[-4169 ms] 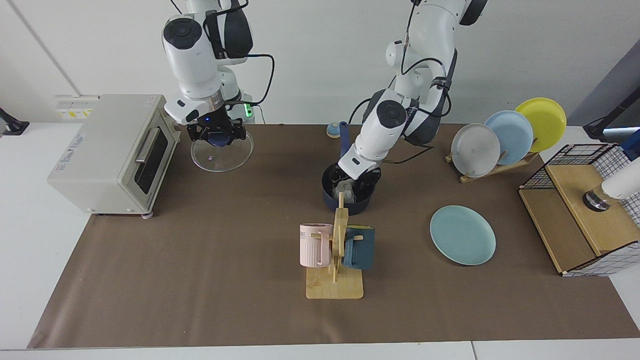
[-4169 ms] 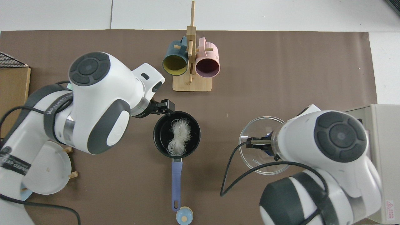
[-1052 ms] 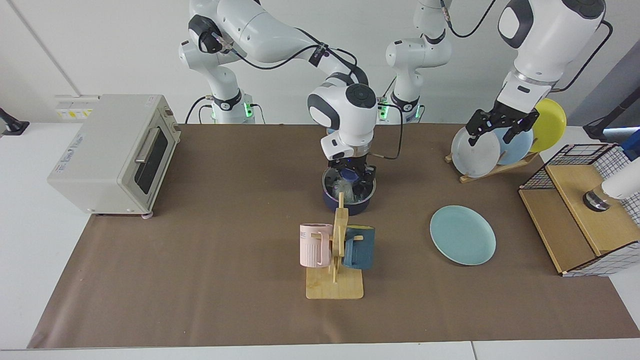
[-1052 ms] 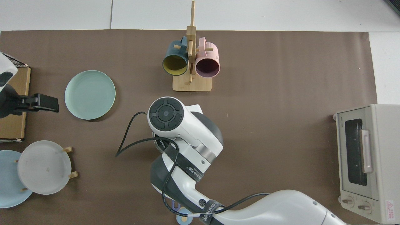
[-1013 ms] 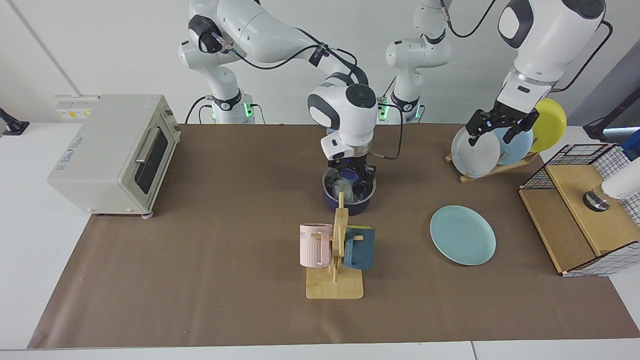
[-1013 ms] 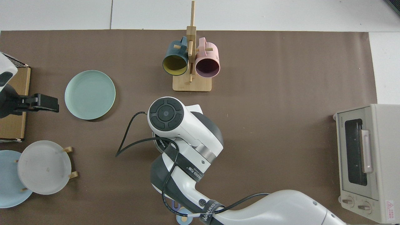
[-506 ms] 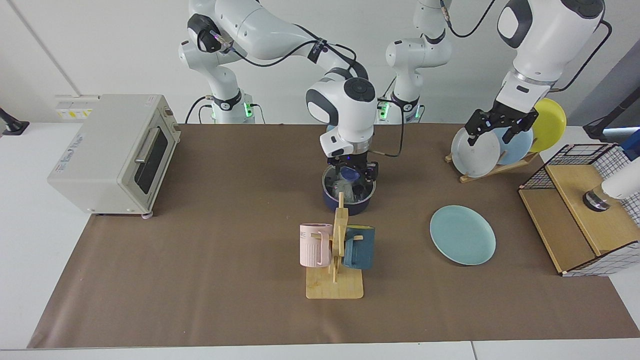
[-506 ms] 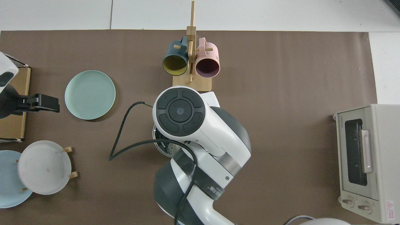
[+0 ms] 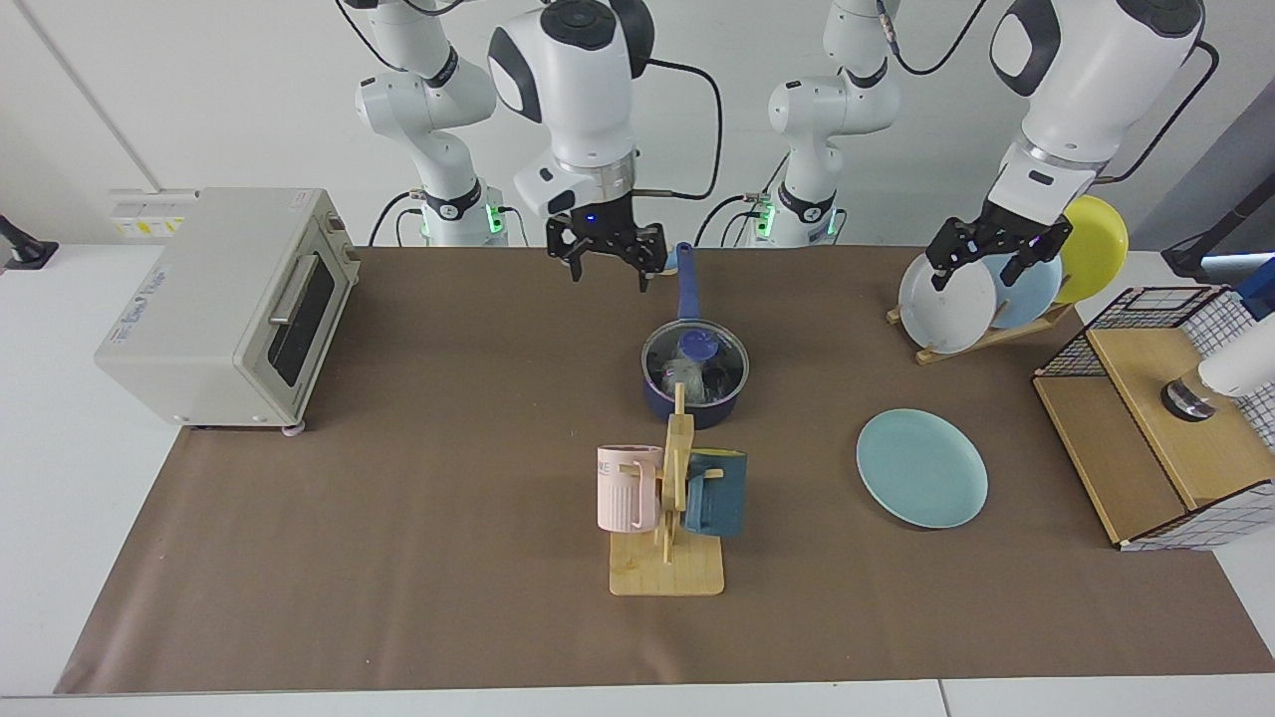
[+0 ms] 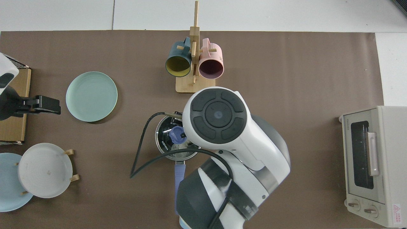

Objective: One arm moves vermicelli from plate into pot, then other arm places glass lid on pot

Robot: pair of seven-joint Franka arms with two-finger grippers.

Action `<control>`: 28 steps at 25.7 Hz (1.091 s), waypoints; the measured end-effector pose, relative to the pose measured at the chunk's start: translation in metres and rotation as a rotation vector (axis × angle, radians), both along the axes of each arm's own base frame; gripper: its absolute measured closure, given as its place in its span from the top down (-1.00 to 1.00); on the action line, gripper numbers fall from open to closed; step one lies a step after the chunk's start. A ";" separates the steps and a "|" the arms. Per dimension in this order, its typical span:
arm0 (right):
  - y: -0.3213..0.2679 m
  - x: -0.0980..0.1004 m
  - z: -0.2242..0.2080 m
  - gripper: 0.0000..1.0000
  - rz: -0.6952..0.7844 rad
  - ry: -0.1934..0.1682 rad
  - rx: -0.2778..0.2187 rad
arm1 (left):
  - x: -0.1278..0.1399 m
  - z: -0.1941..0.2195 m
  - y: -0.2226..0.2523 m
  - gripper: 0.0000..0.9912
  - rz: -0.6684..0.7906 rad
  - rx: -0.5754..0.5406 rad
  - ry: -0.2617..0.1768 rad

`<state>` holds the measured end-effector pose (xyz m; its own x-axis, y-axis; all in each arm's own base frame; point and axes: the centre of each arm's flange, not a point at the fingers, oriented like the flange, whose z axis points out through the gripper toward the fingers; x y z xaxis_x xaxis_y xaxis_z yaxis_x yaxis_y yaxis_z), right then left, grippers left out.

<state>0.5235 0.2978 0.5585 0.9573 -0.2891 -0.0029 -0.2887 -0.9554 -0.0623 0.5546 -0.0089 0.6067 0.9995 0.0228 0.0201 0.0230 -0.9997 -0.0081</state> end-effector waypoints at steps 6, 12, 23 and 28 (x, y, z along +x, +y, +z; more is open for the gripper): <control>-0.079 -0.001 0.008 1.00 0.063 0.008 -0.037 | 0.000 0.000 0.000 1.00 0.000 0.000 0.000; -0.175 -0.003 0.027 1.00 0.132 0.024 -0.046 | 0.000 0.000 0.000 1.00 0.000 0.000 0.000; -0.295 -0.004 0.055 1.00 0.202 -0.036 -0.026 | 0.000 0.000 0.000 1.00 0.000 0.000 0.000; -0.315 -0.005 0.070 1.00 0.175 -0.065 -0.030 | 0.000 0.000 0.000 1.00 0.000 0.000 0.000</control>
